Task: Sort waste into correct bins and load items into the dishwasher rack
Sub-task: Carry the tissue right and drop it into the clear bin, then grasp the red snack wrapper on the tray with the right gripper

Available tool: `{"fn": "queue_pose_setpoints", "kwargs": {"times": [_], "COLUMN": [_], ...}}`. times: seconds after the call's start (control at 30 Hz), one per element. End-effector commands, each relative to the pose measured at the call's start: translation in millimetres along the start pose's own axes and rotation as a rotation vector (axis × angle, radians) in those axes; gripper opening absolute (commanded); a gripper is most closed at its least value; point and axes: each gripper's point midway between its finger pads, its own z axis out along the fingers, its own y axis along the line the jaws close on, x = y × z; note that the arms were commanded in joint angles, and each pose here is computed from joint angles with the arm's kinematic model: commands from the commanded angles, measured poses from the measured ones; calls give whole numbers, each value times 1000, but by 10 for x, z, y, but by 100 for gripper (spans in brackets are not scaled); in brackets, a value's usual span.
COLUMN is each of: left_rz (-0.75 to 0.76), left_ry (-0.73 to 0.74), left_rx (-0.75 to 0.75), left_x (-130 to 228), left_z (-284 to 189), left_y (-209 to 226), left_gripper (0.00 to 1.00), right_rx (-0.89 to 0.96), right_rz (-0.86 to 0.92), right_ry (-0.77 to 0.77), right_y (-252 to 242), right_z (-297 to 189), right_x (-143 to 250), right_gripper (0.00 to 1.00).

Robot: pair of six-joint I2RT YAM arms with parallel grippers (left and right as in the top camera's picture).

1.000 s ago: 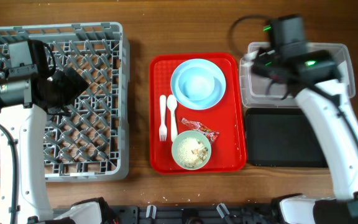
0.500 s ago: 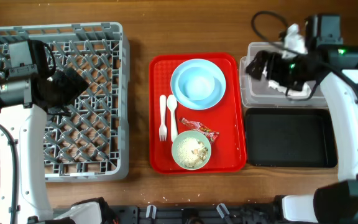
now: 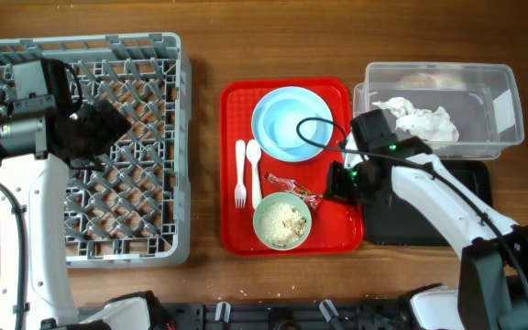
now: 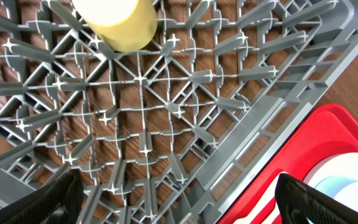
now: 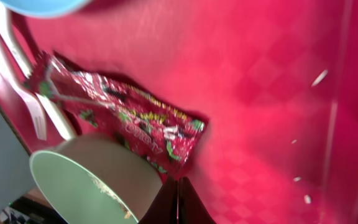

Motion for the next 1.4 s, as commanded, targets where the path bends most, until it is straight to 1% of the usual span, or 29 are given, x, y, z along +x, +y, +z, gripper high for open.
{"fn": "queue_pose_setpoints", "kwargs": {"times": [0.0, 0.27, 0.33, 0.4, 0.5, 0.57, 0.6, 0.63, 0.67, 0.7, 0.9, 0.93, 1.0, 1.17, 1.2, 1.23, 1.27, 1.3, 1.37], "left_rz": [-18, -18, -18, -18, -19, -18, -18, -18, -18, -19, -18, -19, -18, -18, -18, -18, -18, -18, -18], "left_ry": [-18, -18, -18, -18, -18, -18, -18, -18, -18, -18, -18, -18, -18, -18, -18, -18, -18, -18, -18], "left_rx": [11, 11, 11, 11, 11, 11, 11, 11, 11, 11, 11, 11, 11, 11, 11, 11, 11, 11, 11], "left_x": [-38, -38, -38, -38, -38, -38, -38, -38, -38, -38, -38, -38, -38, -38, -38, -38, -38, -38, -38], "left_z": [-57, -57, -57, -57, -57, -57, -57, -57, -57, -57, -57, -57, -57, -57, -57, -57, -57, -57, -57], "left_y": [-6, -6, -6, -6, -5, -6, -6, -6, -6, -5, -6, -5, -6, -6, -6, -6, -6, -6, -6], "left_gripper": [100, 100, 100, 100, 100, 100, 100, 100, 100, 100, 100, 100, 100, 100, 100, 100, 100, 100, 100], "right_rx": [-23, -51, -58, -58, 10, 91, 125, 152, 180, 208, 213, 232, 267, 304, 306, 308, 311, 313, 316], "right_rz": [36, -41, -77, -157, -234, -267, -267, -266, -266, -260, -262, -260, -253, -250, -249, -248, -246, -245, -244], "right_ry": [16, 52, 59, 48, -15, -71, -92, -114, -134, -150, -163, -164, -159, -157, -153, -151, -147, -144, -138], "right_y": [80, 498, 531, 542, 549, 535, 506, 472, 427, 370, 269, 229, 150, 68, 61, 54, 46, 39, 26], "right_z": [138, 344, 352, 338, 216, 61, 20, 1, -3, 11, 276, 328, 407, 487, 495, 502, 507, 513, 516], "right_x": [114, 422, 451, 428, 265, 120, 72, 28, -13, -46, -124, -156, -184, -218, -214, -211, -206, -202, -189], "right_gripper": [4, 4, 4, 4, 10, 18, 33, 55, 73, 76, 73, 71, 63, 61, 56, 41, 36, 34, 25]}}
